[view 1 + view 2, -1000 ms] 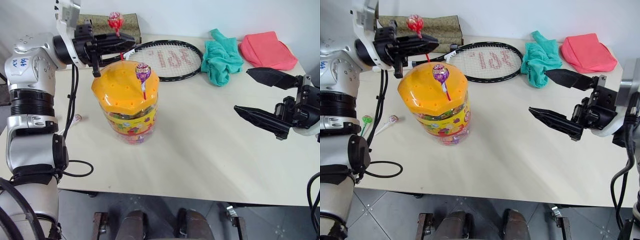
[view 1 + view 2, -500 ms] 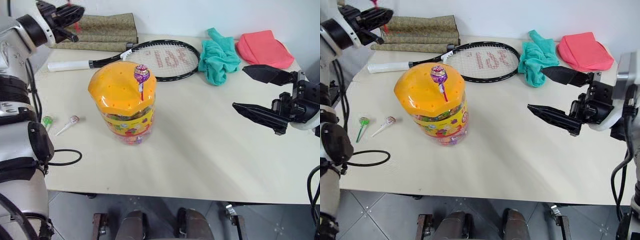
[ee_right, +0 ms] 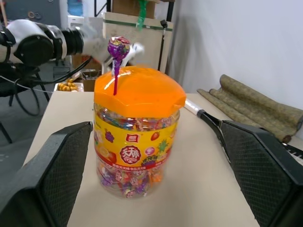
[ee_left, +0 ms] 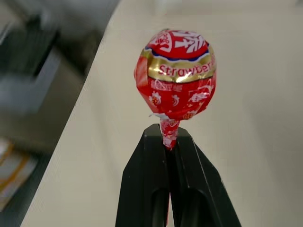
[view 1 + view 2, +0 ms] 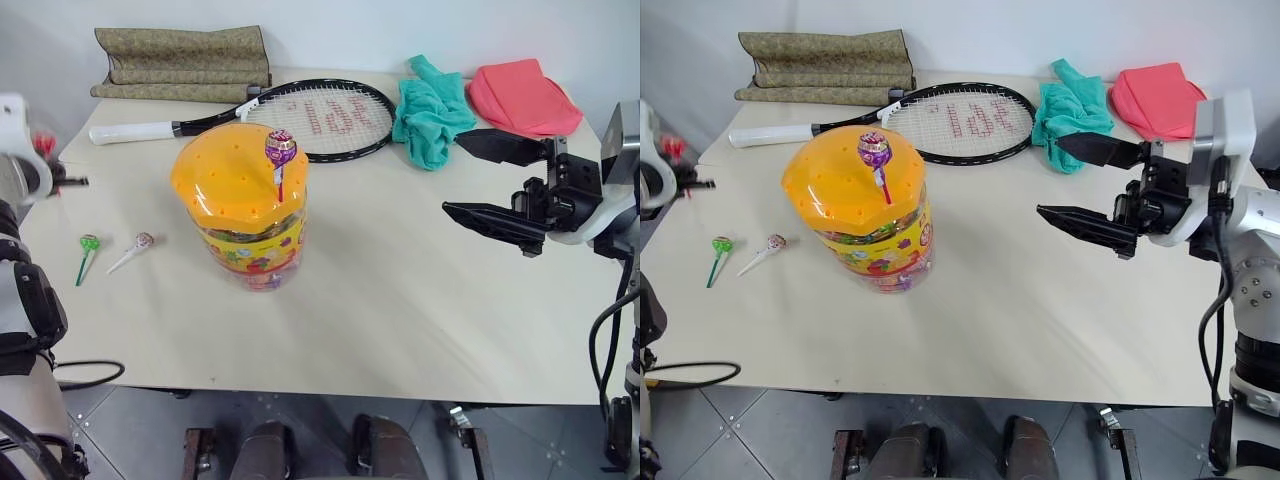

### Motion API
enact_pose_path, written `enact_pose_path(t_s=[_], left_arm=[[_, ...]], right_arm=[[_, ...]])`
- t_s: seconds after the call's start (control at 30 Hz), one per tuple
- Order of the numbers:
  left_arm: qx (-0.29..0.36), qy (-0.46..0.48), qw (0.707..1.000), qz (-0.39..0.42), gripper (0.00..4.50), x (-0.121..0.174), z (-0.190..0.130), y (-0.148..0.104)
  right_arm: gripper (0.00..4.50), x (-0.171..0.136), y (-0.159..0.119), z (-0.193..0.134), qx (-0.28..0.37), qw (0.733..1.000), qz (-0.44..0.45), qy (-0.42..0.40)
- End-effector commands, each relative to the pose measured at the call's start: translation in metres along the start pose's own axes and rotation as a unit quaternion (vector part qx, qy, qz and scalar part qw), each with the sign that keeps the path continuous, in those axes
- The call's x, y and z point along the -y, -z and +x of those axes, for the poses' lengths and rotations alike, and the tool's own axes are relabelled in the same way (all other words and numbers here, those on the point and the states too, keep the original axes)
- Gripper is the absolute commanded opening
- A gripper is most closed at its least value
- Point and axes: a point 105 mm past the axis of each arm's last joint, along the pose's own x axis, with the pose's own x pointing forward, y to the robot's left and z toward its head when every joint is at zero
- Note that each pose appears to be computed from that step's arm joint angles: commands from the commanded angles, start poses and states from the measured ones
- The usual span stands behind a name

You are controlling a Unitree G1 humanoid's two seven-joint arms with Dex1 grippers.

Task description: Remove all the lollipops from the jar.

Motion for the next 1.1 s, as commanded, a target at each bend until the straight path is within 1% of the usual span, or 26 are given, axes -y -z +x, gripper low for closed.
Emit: enact_pose_path(t_s=[0.03, 0.2, 0.3, 0.37, 0.4, 0.43, 0.6, 0.67, 0.73, 0.8, 0.93, 1.03, 1.1], left_arm=[[-0.019, -0.054, 0.998, -0.015, 0.05, -0.028, -0.006, 0.009], [-0.049, -0.089, 0.994, -0.026, 0.05, -0.044, -0.004, 0.031], [-0.056, -0.080, 0.994, -0.048, 0.05, -0.042, -0.003, 0.037], [-0.050, -0.072, 0.994, -0.067, 0.52, -0.039, -0.002, 0.035], [-0.052, -0.067, 0.994, -0.067, 0.68, -0.037, -0.002, 0.035], [-0.054, -0.062, 0.994, -0.066, 0.95, -0.036, -0.002, 0.035], [-0.061, -0.055, 0.995, -0.056, 2.48, -0.035, -0.005, 0.032], [-0.063, -0.048, 0.996, -0.050, 3.18, -0.033, -0.006, 0.031], [-0.063, -0.041, 0.996, -0.045, 3.75, -0.031, -0.006, 0.030], [-0.062, -0.033, 0.997, -0.037, 4.42, -0.028, -0.007, 0.027], [-0.056, -0.014, 0.998, -0.021, 4.47, -0.024, -0.013, 0.014], [-0.045, 0.002, 0.999, -0.026, 4.47, -0.023, -0.021, 0.003], [-0.017, 0.034, 0.999, -0.012, 4.47, -0.019, -0.028, -0.012]], right_arm=[[4.50, -0.002, -0.011, 0.002, 0.011, 1.000, -0.023, -0.006], [4.50, -0.004, -0.009, 0.003, 0.011, 1.000, -0.021, -0.003], [4.50, -0.004, -0.009, 0.003, 0.011, 1.000, -0.023, -0.001], [4.50, -0.003, -0.009, 0.003, 0.012, 1.000, -0.024, 0.000], [4.50, -0.003, -0.010, 0.003, 0.012, 1.000, -0.024, 0.001], [4.50, -0.003, -0.010, 0.003, 0.011, 1.000, -0.024, 0.001], [4.50, -0.002, -0.010, 0.003, 0.008, 1.000, -0.027, 0.003], [4.50, -0.002, -0.010, 0.003, 0.007, 1.000, -0.026, 0.003], [4.50, -0.001, -0.009, 0.003, 0.007, 1.000, -0.026, 0.002], [4.50, -0.001, -0.009, 0.004, 0.008, 1.000, -0.025, 0.002], [4.50, -0.001, -0.010, 0.005, 0.006, 1.000, -0.026, 0.001], [4.50, -0.001, -0.010, 0.005, 0.002, 1.000, -0.028, -0.002], [4.50, -0.002, -0.013, 0.006, 0.003, 1.000, -0.030, -0.004]])
